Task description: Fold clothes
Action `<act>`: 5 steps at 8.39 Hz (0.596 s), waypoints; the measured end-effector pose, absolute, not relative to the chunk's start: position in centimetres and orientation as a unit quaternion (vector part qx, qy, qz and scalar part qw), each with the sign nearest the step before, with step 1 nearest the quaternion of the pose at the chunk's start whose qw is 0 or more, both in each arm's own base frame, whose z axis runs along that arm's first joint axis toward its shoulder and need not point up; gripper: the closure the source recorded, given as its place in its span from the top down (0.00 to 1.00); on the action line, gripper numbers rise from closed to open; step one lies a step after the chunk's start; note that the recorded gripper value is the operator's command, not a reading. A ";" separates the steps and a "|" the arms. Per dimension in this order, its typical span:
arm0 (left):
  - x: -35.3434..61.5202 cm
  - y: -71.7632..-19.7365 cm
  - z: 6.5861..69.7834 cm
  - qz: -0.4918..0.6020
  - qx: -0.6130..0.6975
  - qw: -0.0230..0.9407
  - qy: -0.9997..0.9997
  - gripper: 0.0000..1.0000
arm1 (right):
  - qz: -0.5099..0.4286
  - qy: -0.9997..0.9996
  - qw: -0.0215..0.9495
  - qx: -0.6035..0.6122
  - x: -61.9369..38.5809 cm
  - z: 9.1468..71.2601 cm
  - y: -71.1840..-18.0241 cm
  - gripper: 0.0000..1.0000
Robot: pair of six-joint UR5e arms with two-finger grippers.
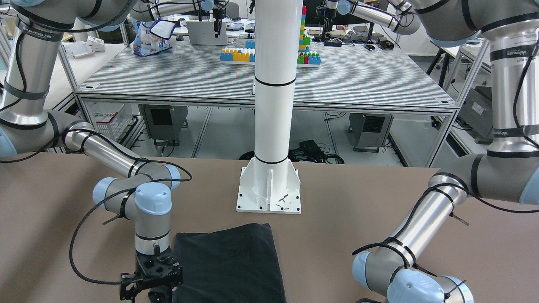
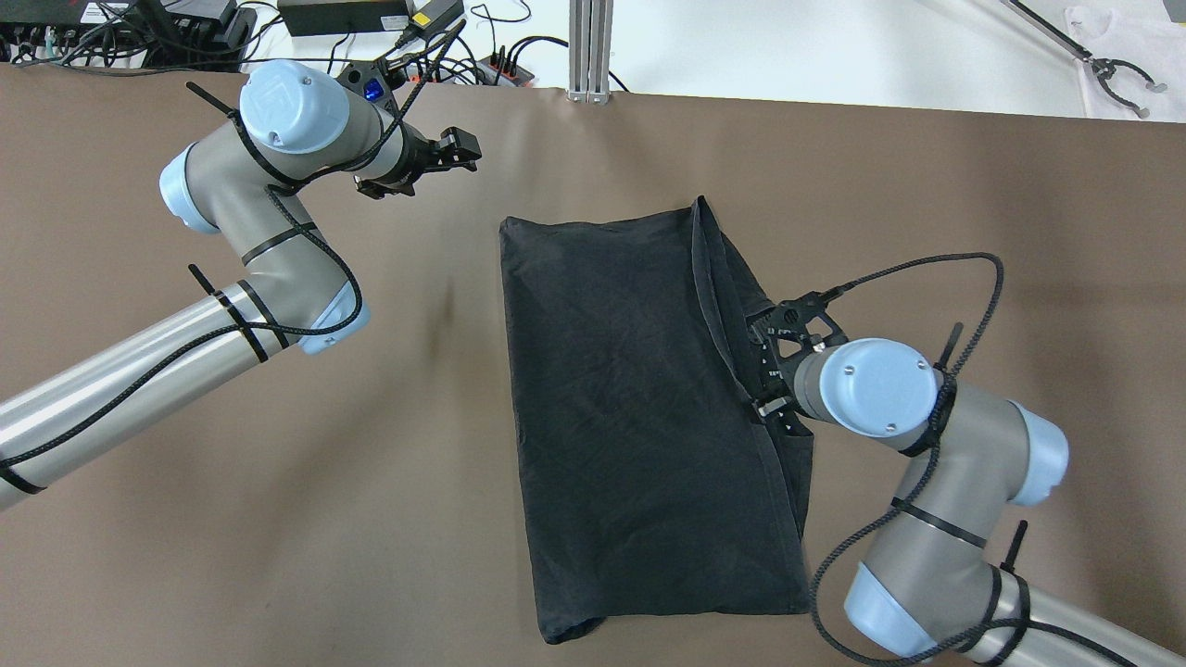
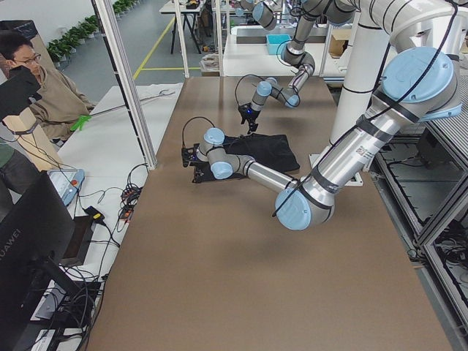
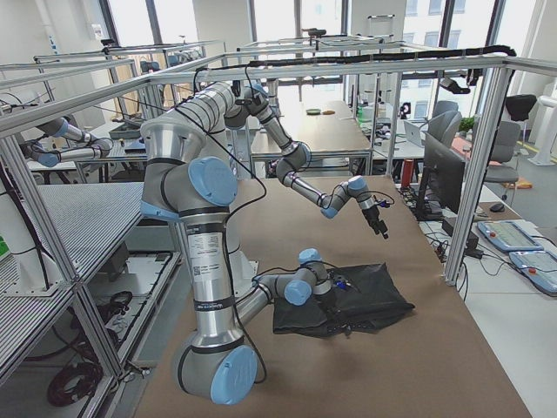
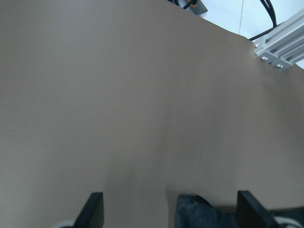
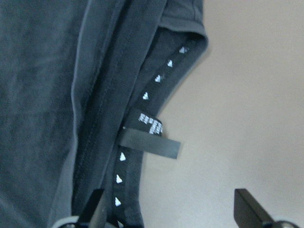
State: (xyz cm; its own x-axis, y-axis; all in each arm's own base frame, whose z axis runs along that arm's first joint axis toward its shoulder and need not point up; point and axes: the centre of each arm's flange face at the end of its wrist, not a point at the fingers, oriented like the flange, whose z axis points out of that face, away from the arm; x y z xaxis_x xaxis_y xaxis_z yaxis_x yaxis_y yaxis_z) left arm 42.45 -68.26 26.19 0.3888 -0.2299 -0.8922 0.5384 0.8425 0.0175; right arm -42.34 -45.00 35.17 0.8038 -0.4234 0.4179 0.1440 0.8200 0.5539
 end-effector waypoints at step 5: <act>42.5 -68.3 25.8 -0.233 0.154 0.818 0.503 1.00 | -0.111 -0.282 0.921 0.245 -48.5 35.9 -49.3 0.95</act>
State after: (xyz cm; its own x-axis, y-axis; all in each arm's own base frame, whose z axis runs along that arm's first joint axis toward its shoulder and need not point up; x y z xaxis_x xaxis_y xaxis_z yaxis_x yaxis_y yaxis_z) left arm 42.50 -68.27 25.81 0.3860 -0.2264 -0.8943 0.5369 0.8434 0.0182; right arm -48.51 -49.28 35.88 0.8160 -0.3429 0.4654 0.0659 0.8550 0.5145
